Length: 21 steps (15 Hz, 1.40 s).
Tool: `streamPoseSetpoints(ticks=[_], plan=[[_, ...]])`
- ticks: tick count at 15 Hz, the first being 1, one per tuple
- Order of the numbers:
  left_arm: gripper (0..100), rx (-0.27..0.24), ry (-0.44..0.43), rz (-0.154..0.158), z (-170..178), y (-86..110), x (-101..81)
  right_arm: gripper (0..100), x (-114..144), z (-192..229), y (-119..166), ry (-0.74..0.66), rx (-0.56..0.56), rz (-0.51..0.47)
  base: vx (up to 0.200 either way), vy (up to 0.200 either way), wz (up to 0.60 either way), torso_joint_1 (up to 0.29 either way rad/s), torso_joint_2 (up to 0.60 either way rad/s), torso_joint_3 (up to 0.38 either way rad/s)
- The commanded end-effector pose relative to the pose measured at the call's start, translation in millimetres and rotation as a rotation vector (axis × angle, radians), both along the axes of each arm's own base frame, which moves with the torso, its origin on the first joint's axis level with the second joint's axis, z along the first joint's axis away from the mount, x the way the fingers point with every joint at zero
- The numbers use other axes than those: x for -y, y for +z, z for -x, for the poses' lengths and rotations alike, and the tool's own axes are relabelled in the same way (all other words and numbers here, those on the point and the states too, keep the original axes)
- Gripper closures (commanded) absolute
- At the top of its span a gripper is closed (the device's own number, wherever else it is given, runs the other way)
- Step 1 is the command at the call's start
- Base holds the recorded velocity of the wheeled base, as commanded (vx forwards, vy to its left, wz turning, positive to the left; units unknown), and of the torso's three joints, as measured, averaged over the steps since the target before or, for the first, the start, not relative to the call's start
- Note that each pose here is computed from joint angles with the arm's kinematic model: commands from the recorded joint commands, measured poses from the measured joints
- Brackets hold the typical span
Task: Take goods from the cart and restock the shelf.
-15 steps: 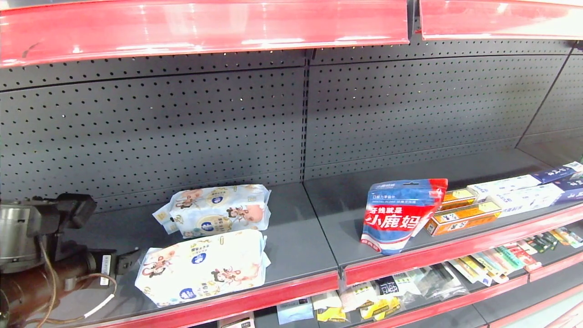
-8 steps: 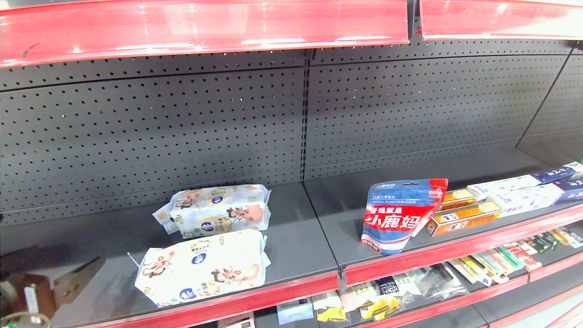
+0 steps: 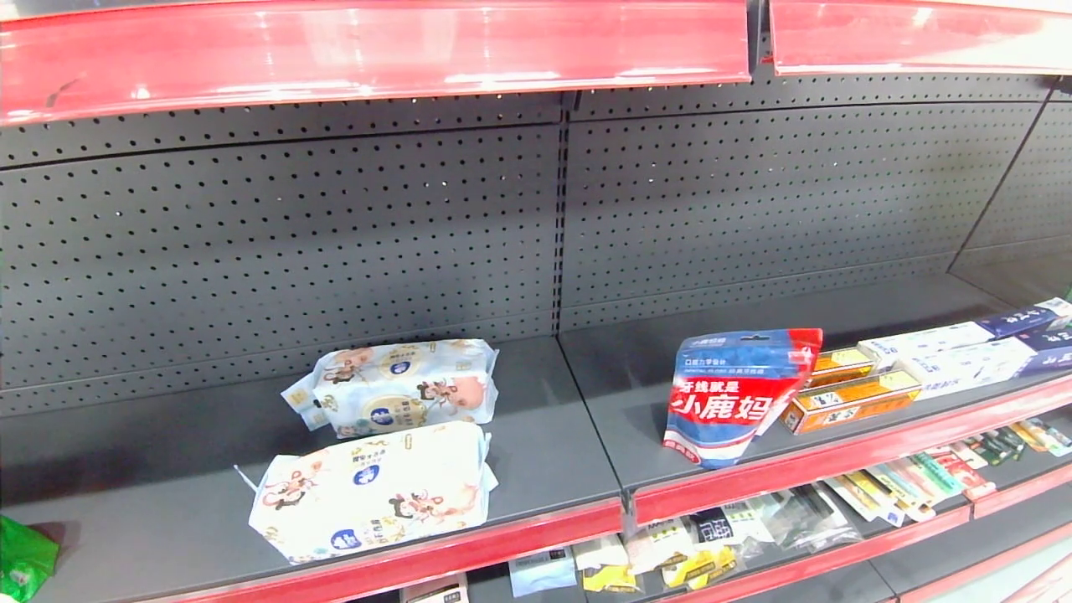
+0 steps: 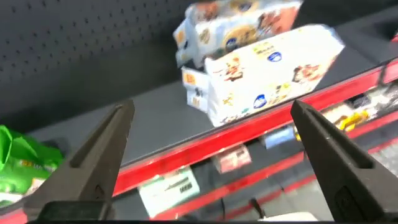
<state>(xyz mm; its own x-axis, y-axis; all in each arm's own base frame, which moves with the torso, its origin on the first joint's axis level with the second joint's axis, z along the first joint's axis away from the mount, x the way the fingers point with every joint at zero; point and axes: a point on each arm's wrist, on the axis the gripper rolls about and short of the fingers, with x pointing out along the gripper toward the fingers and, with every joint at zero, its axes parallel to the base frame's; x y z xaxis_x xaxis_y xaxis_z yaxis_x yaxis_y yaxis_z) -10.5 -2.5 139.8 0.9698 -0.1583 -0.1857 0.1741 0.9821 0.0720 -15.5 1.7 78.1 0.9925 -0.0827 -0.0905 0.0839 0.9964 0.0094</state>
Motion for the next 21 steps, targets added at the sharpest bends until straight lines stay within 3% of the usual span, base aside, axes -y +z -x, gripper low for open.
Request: streamPoseSetpoints(ticks=[1, 3, 4, 6, 7, 8, 9, 11, 13, 16, 18, 19, 20, 21], plan=[[0, 0.101, 0.003, 0.001, 17.2, -16.1, -1.1, 0, 0.0, -0.1, 0.0, 0.000, -0.001, 0.001, 0.000, 0.000, 0.00, 0.000, 0.00, 0.000], [0, 0.129, 0.023, -0.001, 21.7, -31.4, -1.7, 0, 0.0, -0.1, 0.0, -0.001, -0.001, -0.001, 0.000, 0.000, 0.00, 0.000, 0.00, 0.000], [0, 0.155, 0.111, -0.010, 23.0, -39.3, -1.6, 0, 0.0, -0.1, 0.0, 0.000, -0.001, -0.001, 0.000, 0.000, 0.00, 0.000, 0.00, 0.000], [0, 0.155, 0.221, -0.019, 21.2, -50.0, -3.8, 0, 0.0, -0.1, 0.0, 0.000, -0.001, -0.001, 0.000, 0.000, 0.00, 0.000, 0.00, 0.000], [0, 0.155, 0.221, -0.019, 21.2, -50.0, -3.8, 0, 0.0, -0.1, 0.0, 0.000, -0.001, -0.001, 0.000, 0.000, 0.00, 0.000, 0.00, 0.000], [0, 0.174, 0.374, -0.011, 17.8, -55.1, -7.1, 0, 0.0, -0.1, 0.0, 0.000, -0.001, -0.001, 0.000, 0.000, 0.00, 0.000, 0.00, 0.000], [0, 0.190, 0.392, 0.024, 16.3, -56.7, -7.5, 0, 0.0, -0.1, 0.0, 0.000, -0.001, 0.001, 0.000, 0.000, 0.00, 0.000, 0.00, 0.000], [0, 0.246, 0.361, 0.047, 12.9, -58.4, -6.8, 0, 0.0, -0.1, 0.0, -0.001, -0.001, 0.001, 0.000, 0.000, 0.00, 0.000, 0.00, 0.000], [0, 0.243, 0.239, 0.054, 12.5, -58.3, -4.1, 0, 0.0, -0.1, 0.0, 0.000, -0.001, 0.001, 0.000, 0.000, 0.00, 0.000, 0.00, 0.000], [0, 0.243, 0.186, 0.049, 12.5, -58.3, -2.9, 0, 0.0, -0.1, 0.0, 0.000, -0.001, 0.001, 0.000, 0.000, 0.00, 0.000, 0.00, 0.000], [0, 0.242, 0.244, 0.043, 12.5, -58.5, -4.2, 0, 0.0, -0.1, 0.0, 0.000, -0.001, 0.001, 0.000, 0.000, 0.00, 0.000, 0.00, 0.000], [0, 0.246, 0.359, 0.038, 12.9, -58.4, -6.8, 0, 0.0, -0.1, 0.0, 0.000, -0.001, 0.001, 0.000, 0.000, 0.00, 0.000, 0.00, 0.000], [0, 0.247, 0.406, 0.038, 13.1, -58.4, -7.8, 0, 0.0, -0.1, 0.0, 0.000, -0.001, 0.001, 0.000, 0.000, 0.00, 0.000, 0.00, 0.000], [0, 0.247, 0.416, 0.035, 13.2, -58.4, -8.0, 0, 0.0, -0.1, 0.0, 0.000, -0.001, 0.001, 0.000, 0.000, 0.00, 0.000, 0.00, 0.000]])
